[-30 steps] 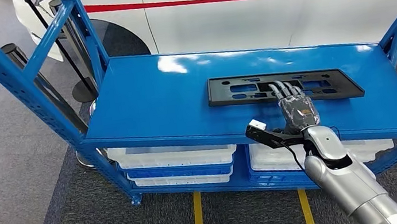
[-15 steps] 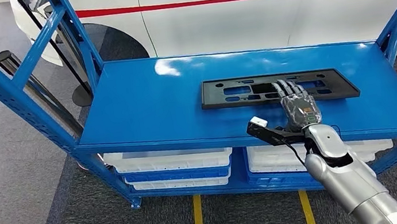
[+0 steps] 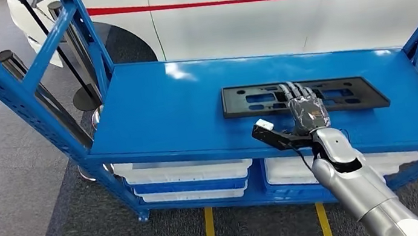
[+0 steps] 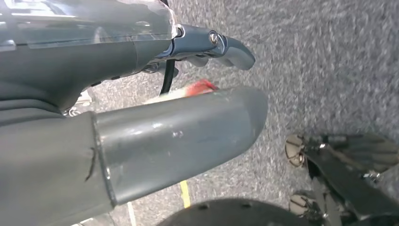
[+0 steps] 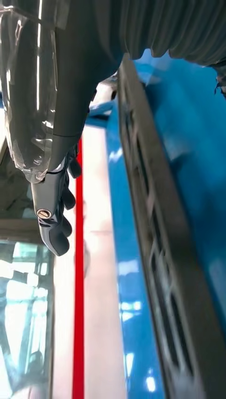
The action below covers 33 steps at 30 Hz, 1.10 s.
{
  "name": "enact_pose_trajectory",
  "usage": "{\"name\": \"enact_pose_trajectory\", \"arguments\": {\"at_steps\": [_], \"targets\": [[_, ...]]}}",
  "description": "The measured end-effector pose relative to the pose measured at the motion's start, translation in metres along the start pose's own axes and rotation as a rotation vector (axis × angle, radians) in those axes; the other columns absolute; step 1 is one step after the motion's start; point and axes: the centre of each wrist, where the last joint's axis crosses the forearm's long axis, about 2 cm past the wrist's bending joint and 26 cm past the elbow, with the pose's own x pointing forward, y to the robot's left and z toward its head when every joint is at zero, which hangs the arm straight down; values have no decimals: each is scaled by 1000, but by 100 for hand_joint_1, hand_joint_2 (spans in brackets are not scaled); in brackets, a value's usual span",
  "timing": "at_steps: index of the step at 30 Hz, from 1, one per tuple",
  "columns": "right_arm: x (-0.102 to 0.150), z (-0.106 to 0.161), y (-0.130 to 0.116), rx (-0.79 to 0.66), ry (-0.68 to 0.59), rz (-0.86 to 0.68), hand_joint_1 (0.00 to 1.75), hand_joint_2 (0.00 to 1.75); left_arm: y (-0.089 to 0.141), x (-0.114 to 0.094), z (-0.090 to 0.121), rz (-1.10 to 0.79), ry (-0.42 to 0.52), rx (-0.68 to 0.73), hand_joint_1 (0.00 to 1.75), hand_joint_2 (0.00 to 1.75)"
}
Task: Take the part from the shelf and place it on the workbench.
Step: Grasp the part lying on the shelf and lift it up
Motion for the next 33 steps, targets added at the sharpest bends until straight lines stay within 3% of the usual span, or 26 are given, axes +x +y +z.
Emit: {"name": "enact_pose_trajectory", "arguments": {"at_steps": [19, 23, 33], "targets": [[-3, 0, 15, 71, 37, 42, 0, 175, -4, 2, 0, 2, -18, -10, 0, 0], [-4, -1, 16, 82, 47, 45, 169, 175, -4, 2, 0, 2, -19, -10, 0, 0], [-7, 2, 24, 128, 57, 24, 175, 175, -4, 1, 0, 9, -22, -12, 0, 0]]}}
